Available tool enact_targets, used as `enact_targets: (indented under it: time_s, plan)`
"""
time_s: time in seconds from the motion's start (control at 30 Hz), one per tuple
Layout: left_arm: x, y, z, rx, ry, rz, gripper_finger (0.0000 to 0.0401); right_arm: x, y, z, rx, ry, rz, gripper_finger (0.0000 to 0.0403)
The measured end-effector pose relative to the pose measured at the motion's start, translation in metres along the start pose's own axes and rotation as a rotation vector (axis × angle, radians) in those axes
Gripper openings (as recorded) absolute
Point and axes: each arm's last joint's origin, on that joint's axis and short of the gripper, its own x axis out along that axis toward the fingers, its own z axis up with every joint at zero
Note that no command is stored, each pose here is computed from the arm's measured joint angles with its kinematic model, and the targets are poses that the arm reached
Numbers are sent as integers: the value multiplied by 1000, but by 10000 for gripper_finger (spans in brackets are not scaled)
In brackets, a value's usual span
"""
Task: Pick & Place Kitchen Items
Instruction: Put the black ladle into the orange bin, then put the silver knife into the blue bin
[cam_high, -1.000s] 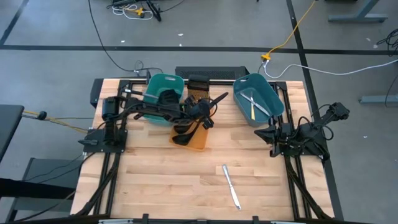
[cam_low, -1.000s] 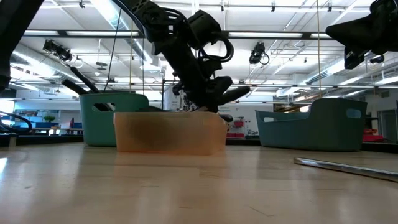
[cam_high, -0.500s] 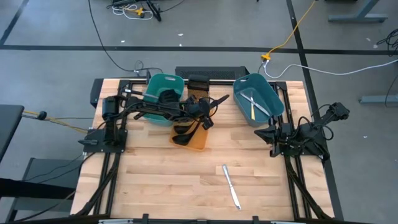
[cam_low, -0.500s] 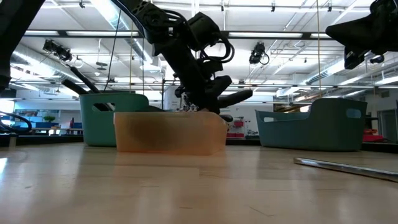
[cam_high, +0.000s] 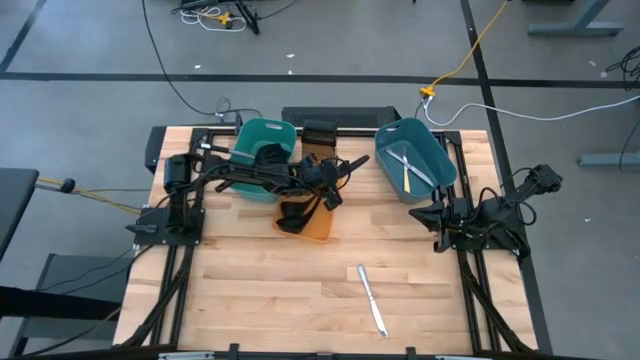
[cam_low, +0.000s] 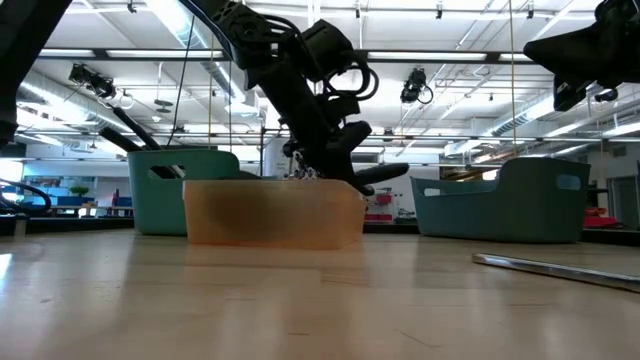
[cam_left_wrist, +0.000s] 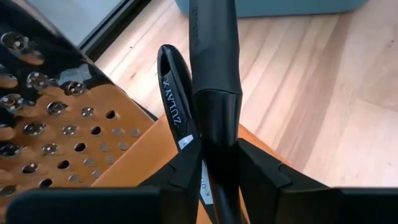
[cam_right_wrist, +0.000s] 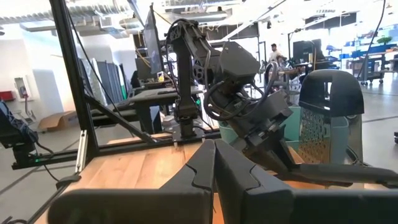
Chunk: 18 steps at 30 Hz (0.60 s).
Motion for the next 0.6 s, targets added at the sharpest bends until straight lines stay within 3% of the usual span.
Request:
enact_targets:
  time_s: [0.47, 0.6]
  plan:
    - [-51, 7, 39, 71, 13, -25, 112, 0, 0, 0, 4, 0, -4, 16]
    - [-83, 3, 59, 165, 19, -24, 100, 0, 0, 0, 6, 0, 2, 16]
